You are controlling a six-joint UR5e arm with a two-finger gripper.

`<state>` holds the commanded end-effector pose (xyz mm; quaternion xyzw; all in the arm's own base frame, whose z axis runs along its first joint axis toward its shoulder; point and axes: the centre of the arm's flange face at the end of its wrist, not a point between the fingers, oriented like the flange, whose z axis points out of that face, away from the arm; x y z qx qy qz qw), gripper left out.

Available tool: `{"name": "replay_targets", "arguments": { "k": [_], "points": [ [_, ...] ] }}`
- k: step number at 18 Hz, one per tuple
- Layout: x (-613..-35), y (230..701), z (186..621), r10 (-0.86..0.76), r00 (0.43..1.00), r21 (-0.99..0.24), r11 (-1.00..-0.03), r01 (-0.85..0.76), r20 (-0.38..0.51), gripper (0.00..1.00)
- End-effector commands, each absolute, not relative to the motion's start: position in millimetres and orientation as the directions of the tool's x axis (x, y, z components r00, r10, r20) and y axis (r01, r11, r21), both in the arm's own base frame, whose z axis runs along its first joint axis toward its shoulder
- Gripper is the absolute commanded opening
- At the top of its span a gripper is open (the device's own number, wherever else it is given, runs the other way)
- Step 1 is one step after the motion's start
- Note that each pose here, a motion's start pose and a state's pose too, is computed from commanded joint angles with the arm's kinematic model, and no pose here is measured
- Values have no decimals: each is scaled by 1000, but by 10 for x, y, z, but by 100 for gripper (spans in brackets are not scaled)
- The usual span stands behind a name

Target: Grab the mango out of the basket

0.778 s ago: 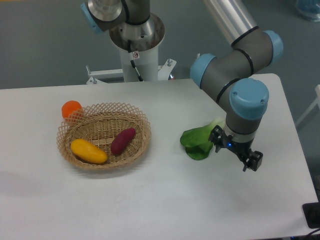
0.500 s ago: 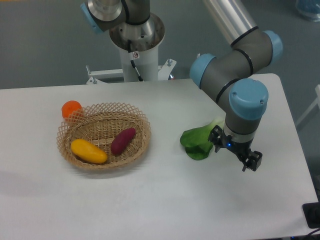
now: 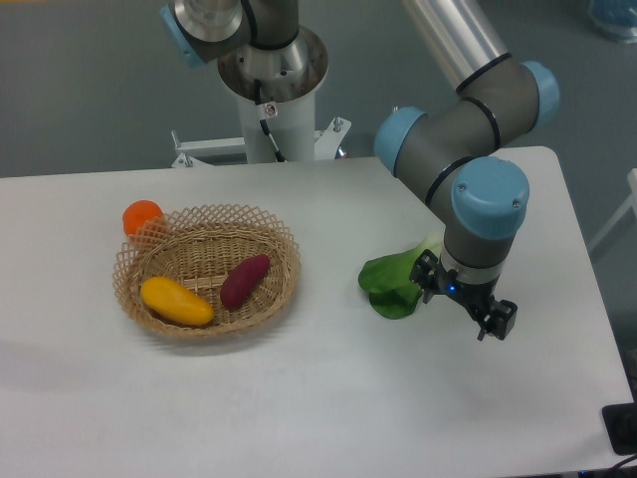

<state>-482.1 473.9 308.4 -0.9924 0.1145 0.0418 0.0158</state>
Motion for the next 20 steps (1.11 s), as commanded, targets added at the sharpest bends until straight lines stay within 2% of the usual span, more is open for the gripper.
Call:
{"name": "replay_targets", "arguments": {
  "k": [6, 12, 20],
  "points": [
    [-4097, 4647, 3009, -240, 970, -13, -971, -240, -40, 100],
    [-3284, 4994, 3141, -53, 998, -26, -998, -54, -40, 100],
    [-1938, 5607, 3160, 155, 987, -47, -987, 154, -35, 100]
  ]
}}
